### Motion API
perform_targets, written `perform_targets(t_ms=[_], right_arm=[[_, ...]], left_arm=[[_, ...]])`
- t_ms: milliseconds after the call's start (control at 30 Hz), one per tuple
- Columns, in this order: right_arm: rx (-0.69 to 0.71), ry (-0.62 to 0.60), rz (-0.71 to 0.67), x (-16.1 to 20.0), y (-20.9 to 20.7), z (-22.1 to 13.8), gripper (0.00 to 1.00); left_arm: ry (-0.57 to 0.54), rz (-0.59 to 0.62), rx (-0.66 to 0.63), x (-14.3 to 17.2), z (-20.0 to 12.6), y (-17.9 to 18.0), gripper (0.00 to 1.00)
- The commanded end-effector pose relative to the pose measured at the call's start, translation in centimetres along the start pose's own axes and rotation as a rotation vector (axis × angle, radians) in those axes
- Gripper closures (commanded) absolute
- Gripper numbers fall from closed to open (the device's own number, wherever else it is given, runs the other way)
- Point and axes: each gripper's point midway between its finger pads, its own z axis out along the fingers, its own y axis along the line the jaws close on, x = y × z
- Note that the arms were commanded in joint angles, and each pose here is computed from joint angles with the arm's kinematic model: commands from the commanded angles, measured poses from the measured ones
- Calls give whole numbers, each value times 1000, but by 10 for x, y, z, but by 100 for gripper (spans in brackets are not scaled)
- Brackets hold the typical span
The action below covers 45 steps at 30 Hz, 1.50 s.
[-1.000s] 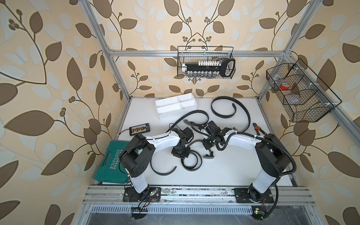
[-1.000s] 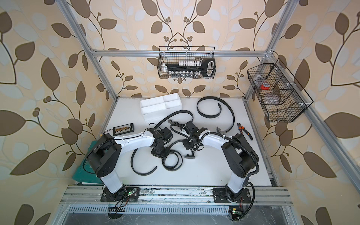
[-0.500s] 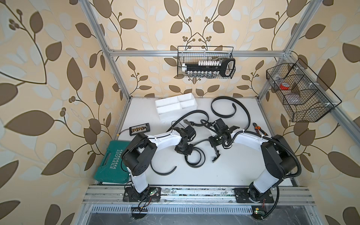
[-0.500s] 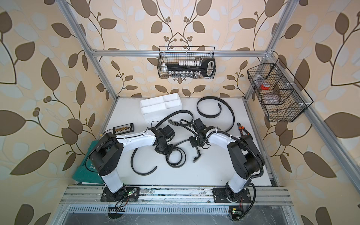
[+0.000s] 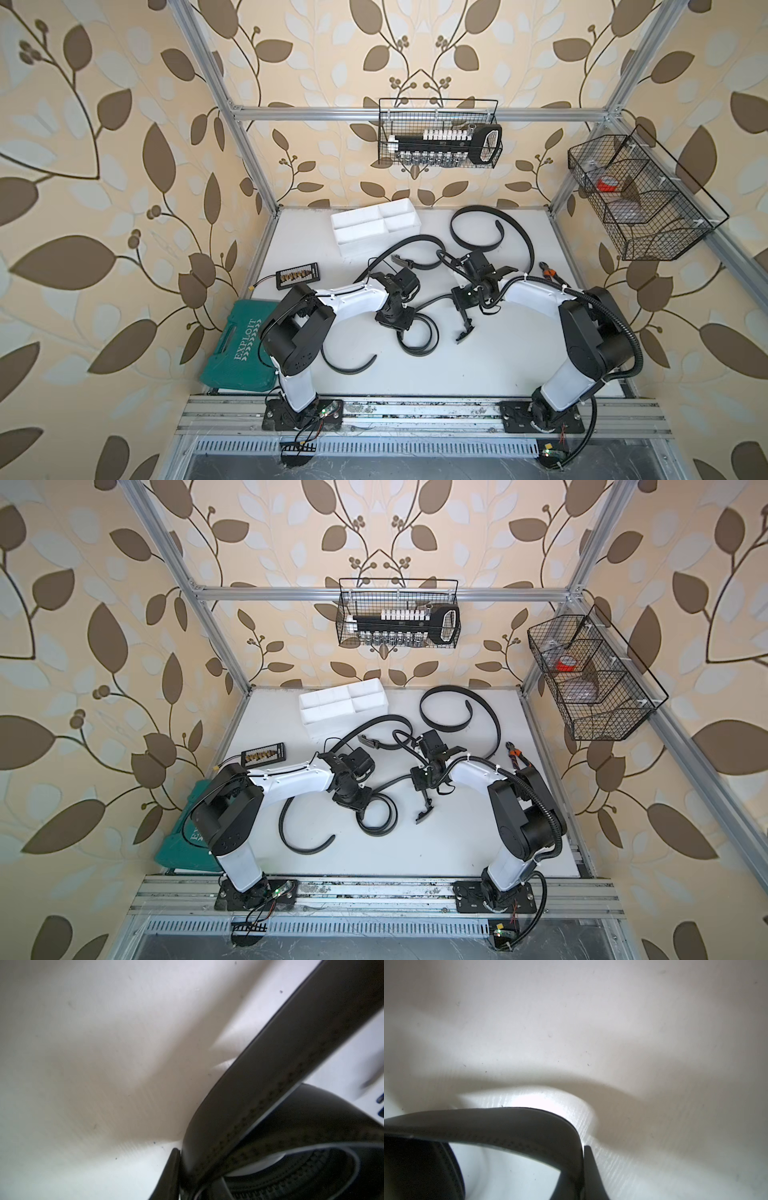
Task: Place the belts into the storage roll
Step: Roll the belt at the center of the board.
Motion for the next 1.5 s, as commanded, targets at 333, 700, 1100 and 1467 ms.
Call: perform_targets(t_ms=[333,700,1100,1467], right_arm=[[144,19,145,9,-56,4,100],[168,2,223,11,-76,2,100],[147,-8,277,12,-89,-2,100],[-18,33,257,38,-37,-12,100]], left_arm=[[190,-21,-150,53,1,34,80],[186,-38,-168,63,8,36,81],[191,-28,-212,73,16,39,85],[155,-71,-338,-8,20,57,100]])
